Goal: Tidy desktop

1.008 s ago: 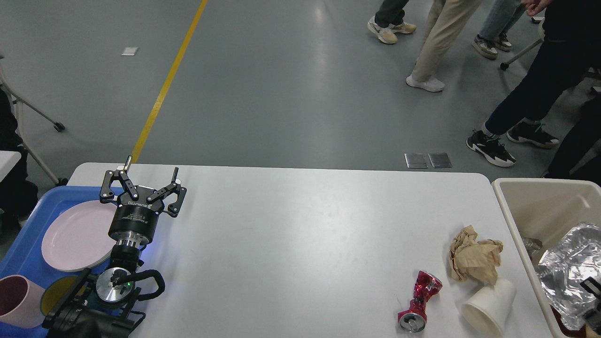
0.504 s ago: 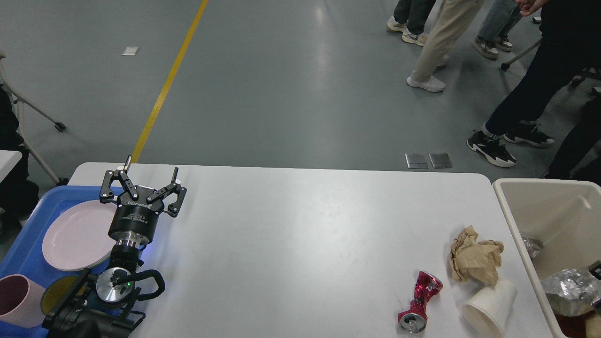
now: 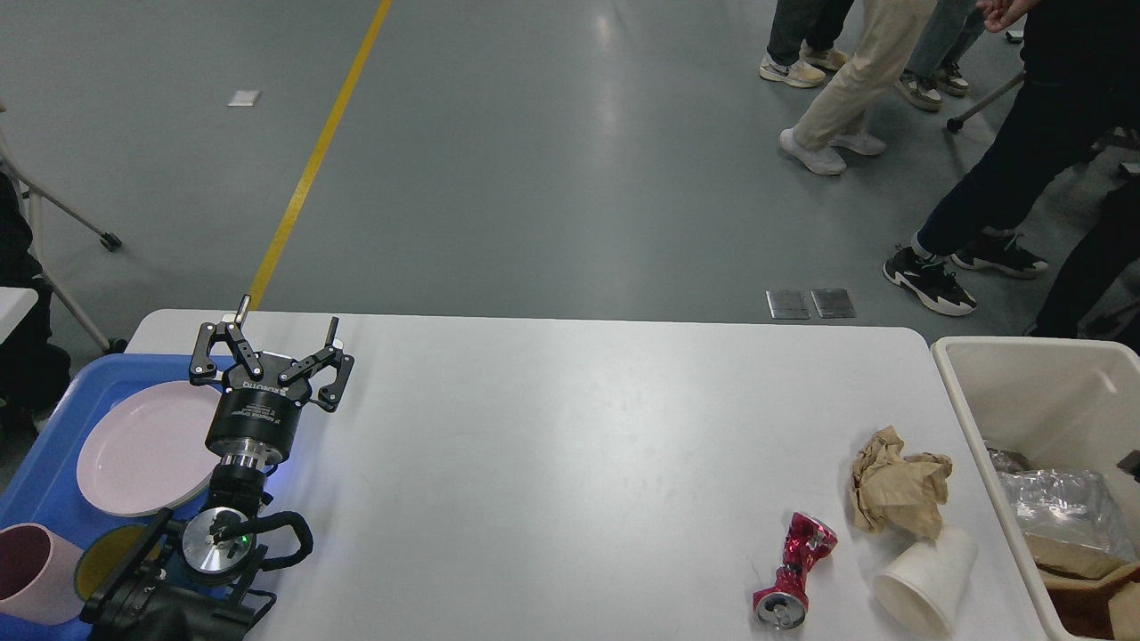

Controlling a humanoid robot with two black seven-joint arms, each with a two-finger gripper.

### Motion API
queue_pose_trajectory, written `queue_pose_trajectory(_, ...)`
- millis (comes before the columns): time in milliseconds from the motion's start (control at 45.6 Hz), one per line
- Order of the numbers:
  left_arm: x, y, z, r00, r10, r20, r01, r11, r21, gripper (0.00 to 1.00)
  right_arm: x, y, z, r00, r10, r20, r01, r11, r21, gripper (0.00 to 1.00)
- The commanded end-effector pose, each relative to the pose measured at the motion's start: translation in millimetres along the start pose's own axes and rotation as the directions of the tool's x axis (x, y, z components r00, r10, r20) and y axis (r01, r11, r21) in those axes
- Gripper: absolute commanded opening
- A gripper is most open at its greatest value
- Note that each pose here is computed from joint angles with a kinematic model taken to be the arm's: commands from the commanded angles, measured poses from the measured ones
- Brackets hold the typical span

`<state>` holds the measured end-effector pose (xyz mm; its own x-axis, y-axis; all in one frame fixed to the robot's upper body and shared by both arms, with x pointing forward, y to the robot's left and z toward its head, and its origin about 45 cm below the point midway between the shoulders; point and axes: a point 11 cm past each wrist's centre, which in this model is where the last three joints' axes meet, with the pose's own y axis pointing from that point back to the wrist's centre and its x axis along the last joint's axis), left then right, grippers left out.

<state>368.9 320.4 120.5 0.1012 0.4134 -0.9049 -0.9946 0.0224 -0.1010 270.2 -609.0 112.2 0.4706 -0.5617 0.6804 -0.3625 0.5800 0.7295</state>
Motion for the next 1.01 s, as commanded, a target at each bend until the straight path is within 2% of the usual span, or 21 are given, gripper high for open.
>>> queue_pose_trajectory(0,0,0,0,1.000,0.000,0.000,0.000,1.000,0.000,0.97,24,31,-32,0.984,-0.094,-0.148,0.095,0.995,-0.002,1.00)
queue_pose_trajectory(131,0,0,0,1.000,0.000,0.000,0.000,1.000,0.000,0.97,38,88,-72,0.935,-0.238,-0.262,0.230,0.971,-0.062,1.00)
queue_pose_trajectory(241,0,0,0,1.000,0.000,0.000,0.000,1.000,0.000,0.97,55,144,-123,0.876,-0.313,-0.367,0.321,0.946,-0.041,1.00)
queue_pose_trajectory(372,0,0,0,1.000,0.002,-0.001,-0.002,1.000,-0.001,0.97,63,215,-174,0.772,-0.408,-0.488,0.457,0.889,-0.020,1.00)
queue_pose_trajectory(504,1,0,0,1.000,0.003,-0.001,-0.003,1.000,-0.001,0.97,59,284,-194,0.688,-0.454,-0.566,0.552,0.834,0.002,1.00)
queue_pose_trajectory(592,1,0,0,1.000,0.003,-0.001,-0.003,1.000,-0.002,0.97,53,317,-201,0.649,-0.448,-0.614,0.572,0.820,0.006,1.00)
queue_pose_trajectory(767,1,0,0,1.000,0.003,-0.001,-0.003,1.000,-0.002,0.97,26,364,-190,0.590,-0.453,-0.668,0.621,0.784,0.017,1.00)
queue_pose_trajectory(876,1,0,0,1.000,0.004,-0.001,-0.004,1.000,-0.002,0.97,7,377,-183,0.551,-0.467,-0.692,0.648,0.761,0.003,0.98)
queue_pose_trajectory(986,1,0,0,1.000,0.003,0.000,-0.003,1.000,0.000,0.97,7,377,-189,0.572,-0.437,-0.695,0.636,0.771,0.038,0.98)
